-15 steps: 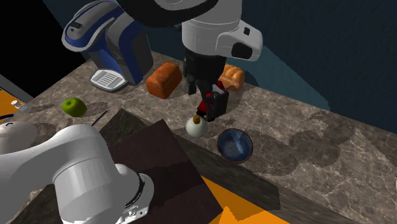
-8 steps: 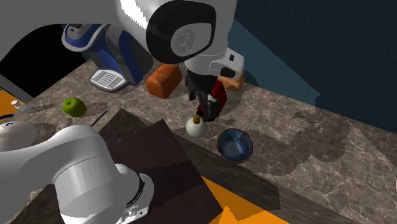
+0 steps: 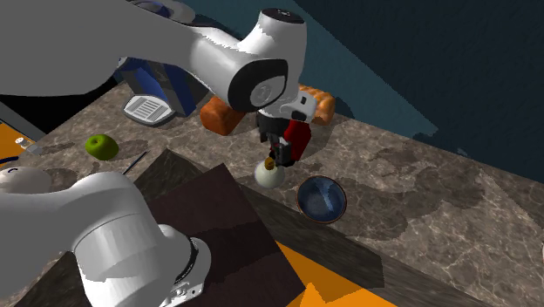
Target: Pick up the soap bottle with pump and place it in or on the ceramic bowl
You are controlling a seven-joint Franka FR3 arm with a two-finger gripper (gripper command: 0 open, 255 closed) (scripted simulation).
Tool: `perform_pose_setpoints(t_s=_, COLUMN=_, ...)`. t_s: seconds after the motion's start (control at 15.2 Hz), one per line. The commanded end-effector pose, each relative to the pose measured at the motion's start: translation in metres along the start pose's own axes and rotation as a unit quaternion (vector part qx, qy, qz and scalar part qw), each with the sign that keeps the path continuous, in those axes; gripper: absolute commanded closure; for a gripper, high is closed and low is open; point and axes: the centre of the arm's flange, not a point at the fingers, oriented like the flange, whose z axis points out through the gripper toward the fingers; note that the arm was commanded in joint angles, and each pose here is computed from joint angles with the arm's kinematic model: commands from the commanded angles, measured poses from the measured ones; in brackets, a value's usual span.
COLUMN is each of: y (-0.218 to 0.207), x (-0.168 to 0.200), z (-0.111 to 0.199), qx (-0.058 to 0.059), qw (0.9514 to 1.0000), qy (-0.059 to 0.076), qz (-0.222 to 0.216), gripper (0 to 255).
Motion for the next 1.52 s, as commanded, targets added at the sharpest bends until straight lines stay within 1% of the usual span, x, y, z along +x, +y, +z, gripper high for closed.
perform_pose_setpoints(t_s=0.0, y=-0.011, x=0.006, z=0.023, qx=0.0, qw=1.0, qy=0.001, qz=0.003, gripper=0)
perform_pose_setpoints(t_s=0.86, y=-0.094, x=0.055, z=0.165, qx=-0.002, qw=0.9998, qy=0.002, qz=0.017, gripper=0)
perform_pose_setpoints(t_s=1.45, y=-0.098, x=0.058, z=0.212, qx=-0.002, qw=0.9998, qy=0.002, qz=0.018, gripper=0)
